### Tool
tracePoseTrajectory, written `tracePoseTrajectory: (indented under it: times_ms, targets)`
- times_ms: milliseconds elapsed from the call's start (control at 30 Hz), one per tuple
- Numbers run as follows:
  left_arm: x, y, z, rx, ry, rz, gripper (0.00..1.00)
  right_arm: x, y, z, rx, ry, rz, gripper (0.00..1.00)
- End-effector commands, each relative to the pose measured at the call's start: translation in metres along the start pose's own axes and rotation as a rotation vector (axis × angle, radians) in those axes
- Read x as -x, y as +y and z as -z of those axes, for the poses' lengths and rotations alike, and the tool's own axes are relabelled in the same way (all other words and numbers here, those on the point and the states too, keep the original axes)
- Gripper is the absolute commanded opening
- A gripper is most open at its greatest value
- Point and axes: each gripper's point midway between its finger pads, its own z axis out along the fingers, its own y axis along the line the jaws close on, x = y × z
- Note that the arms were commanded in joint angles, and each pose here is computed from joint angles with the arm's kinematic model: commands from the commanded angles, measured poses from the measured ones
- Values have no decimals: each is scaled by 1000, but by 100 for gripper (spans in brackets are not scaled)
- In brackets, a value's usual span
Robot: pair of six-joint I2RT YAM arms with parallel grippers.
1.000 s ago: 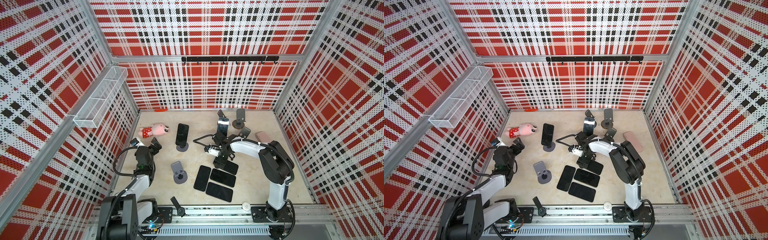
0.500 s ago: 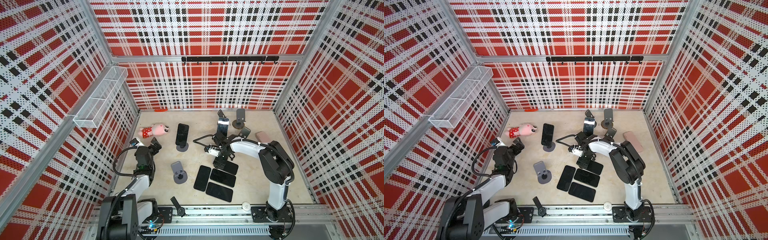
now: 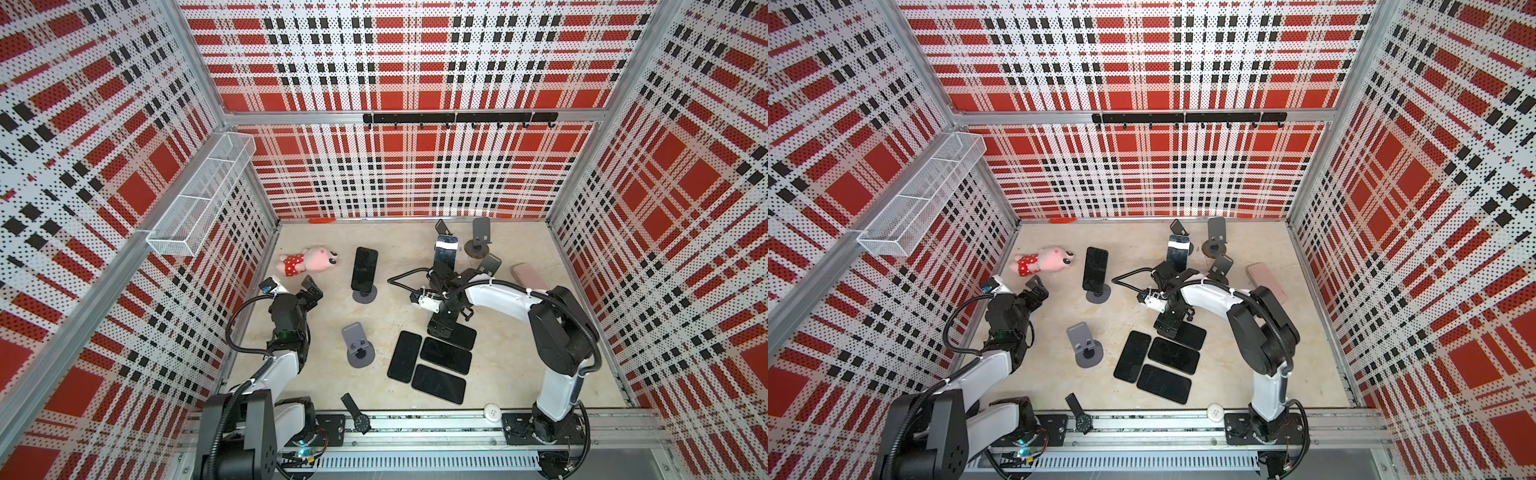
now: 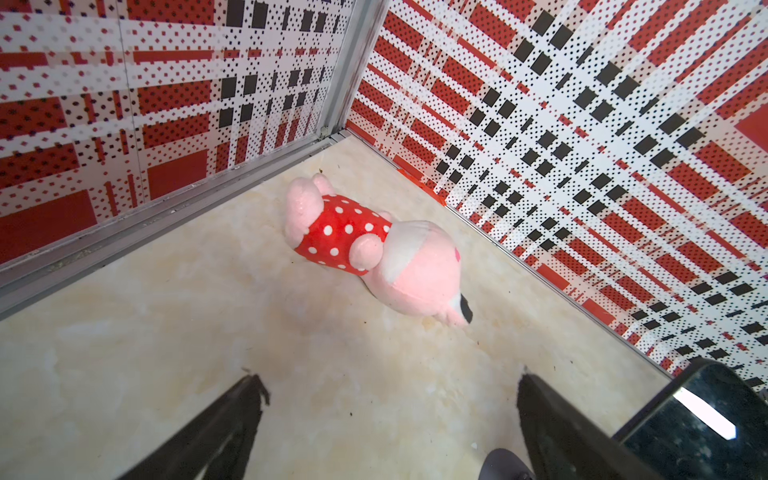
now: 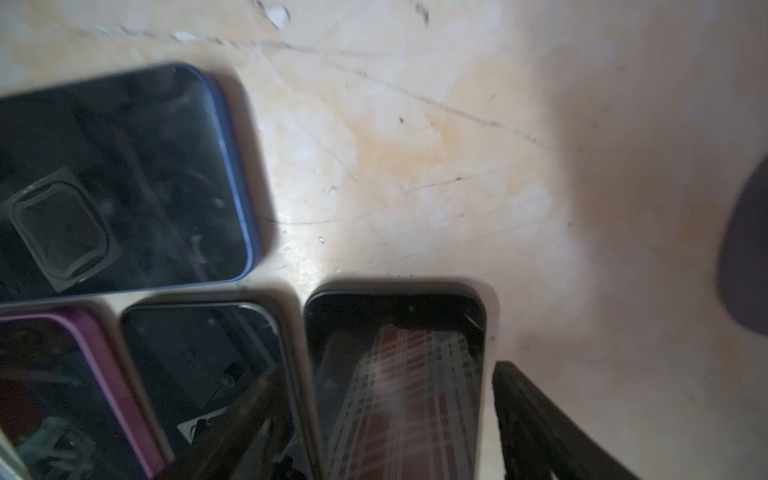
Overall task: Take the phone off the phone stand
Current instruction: 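Raise the right gripper toward the stands while the left gripper reaches a black phone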
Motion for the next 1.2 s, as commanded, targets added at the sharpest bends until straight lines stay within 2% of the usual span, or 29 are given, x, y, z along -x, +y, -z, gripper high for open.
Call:
tracePoseTrajectory:
  times_ms: [0,200,367,533,800,833,967,1167]
  targets:
    - [2,-1,4,-22,-8,-6,98,36,-6,51,-112,-190,32,81]
    - [6,-3,14,-48,-38,-1,98,68,-38,149,-419,-552,-86,83]
    - [21,-20,20,-108,-54,11,98,49,-56,219,-645,-857,-294,87]
    - [44,-53,36,-205,-97,27,98,14,-63,231,-743,-968,-469,88]
    - [71,-124,60,-353,-121,3,98,-26,-66,216,-787,-1042,-646,97]
    - [74,-131,65,-364,-133,3,98,-28,-65,214,-782,-1053,-649,100]
    - [86,-160,76,-395,-164,-39,98,-37,-60,206,-779,-1090,-640,100]
    - [67,-212,63,-426,-25,-224,98,-47,-59,198,-788,-1140,-669,100]
